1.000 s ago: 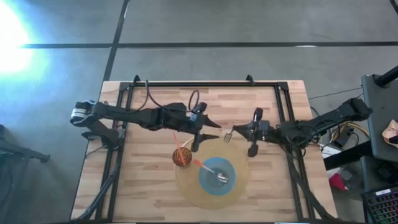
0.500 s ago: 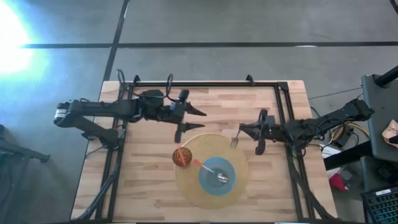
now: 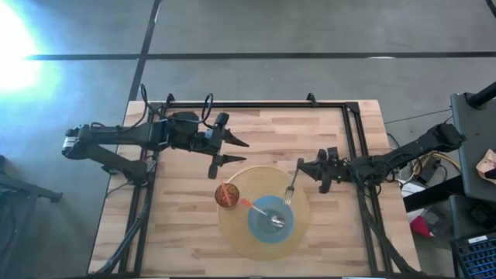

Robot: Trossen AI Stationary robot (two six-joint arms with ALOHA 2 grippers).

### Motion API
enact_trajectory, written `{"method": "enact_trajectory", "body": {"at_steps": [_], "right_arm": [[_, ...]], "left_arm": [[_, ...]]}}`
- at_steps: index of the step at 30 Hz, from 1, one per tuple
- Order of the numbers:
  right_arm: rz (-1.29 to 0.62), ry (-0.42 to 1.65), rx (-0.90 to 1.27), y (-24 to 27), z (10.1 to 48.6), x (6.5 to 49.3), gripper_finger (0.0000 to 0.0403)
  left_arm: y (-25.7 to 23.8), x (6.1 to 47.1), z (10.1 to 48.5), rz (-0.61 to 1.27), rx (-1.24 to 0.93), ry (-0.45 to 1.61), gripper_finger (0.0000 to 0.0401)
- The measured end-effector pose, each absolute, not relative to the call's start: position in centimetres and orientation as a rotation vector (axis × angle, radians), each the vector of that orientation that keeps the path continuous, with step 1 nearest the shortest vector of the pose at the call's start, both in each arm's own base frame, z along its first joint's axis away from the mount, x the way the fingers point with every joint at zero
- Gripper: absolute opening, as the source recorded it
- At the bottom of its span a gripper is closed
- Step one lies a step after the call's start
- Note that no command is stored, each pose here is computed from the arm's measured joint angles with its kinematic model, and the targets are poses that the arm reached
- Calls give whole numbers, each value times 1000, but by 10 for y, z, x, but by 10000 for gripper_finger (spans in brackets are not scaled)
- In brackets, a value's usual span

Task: Pick & Place Utensil
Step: Put the silver fork to the right of the orange spoon in the blue bowl on the brown mat

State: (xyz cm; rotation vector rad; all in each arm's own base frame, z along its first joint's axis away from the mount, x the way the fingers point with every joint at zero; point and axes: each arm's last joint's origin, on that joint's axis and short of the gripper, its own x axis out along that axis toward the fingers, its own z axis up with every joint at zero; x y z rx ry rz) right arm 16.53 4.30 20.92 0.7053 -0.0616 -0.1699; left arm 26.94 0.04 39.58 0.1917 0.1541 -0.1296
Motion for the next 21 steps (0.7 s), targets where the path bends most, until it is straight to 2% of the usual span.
{"method": "enact_trajectory", "body": {"at_steps": [7,21], "right_arm": [[-172,-67,816,49,182,168,8],[-182,28,753,89,170,216,8]], "left_arm": [[0,269,395,-133,201,162,177],[-13,259,377,-183,194,194,177]]}}
